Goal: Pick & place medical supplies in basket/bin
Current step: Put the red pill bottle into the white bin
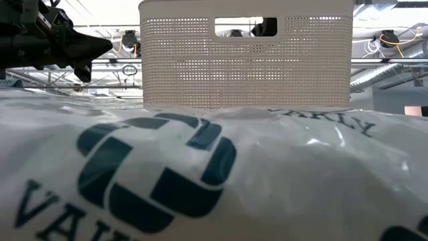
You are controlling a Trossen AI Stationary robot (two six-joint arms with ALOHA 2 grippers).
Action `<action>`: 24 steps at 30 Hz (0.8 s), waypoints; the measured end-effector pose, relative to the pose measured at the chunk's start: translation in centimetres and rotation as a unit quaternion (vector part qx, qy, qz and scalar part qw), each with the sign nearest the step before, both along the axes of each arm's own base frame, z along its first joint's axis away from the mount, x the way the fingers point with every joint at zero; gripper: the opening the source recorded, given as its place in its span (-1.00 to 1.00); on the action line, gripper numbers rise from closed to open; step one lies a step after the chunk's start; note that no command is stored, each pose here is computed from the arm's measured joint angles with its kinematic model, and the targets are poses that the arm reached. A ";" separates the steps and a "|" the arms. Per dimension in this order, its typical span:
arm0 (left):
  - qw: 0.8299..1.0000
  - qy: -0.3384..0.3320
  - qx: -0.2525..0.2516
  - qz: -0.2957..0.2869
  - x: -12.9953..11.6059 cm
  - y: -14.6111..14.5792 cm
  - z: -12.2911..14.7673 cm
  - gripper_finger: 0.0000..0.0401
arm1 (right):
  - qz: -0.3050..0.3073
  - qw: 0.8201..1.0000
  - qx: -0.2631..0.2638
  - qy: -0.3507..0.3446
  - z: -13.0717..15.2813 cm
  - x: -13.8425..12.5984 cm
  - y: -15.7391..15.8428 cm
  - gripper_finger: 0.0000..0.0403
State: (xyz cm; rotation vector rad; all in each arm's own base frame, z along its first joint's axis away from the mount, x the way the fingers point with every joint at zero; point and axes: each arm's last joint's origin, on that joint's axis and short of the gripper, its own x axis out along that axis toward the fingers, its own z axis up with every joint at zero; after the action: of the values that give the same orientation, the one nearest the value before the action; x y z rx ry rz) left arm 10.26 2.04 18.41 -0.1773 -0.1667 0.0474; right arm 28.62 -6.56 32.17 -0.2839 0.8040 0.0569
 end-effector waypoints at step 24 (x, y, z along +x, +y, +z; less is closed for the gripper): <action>1.000 0.002 -0.002 0.004 0.0 0.0 -0.1 -0.86 | 0.014 0.974 0.029 -0.223 8.8 -8.1 2.4 -1.00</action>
State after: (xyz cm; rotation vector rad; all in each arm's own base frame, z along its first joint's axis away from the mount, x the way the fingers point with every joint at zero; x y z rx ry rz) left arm 10.26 2.07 18.35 -0.1811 -0.1624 0.0565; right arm 20.50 -4.12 40.96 -0.2396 0.3518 0.0411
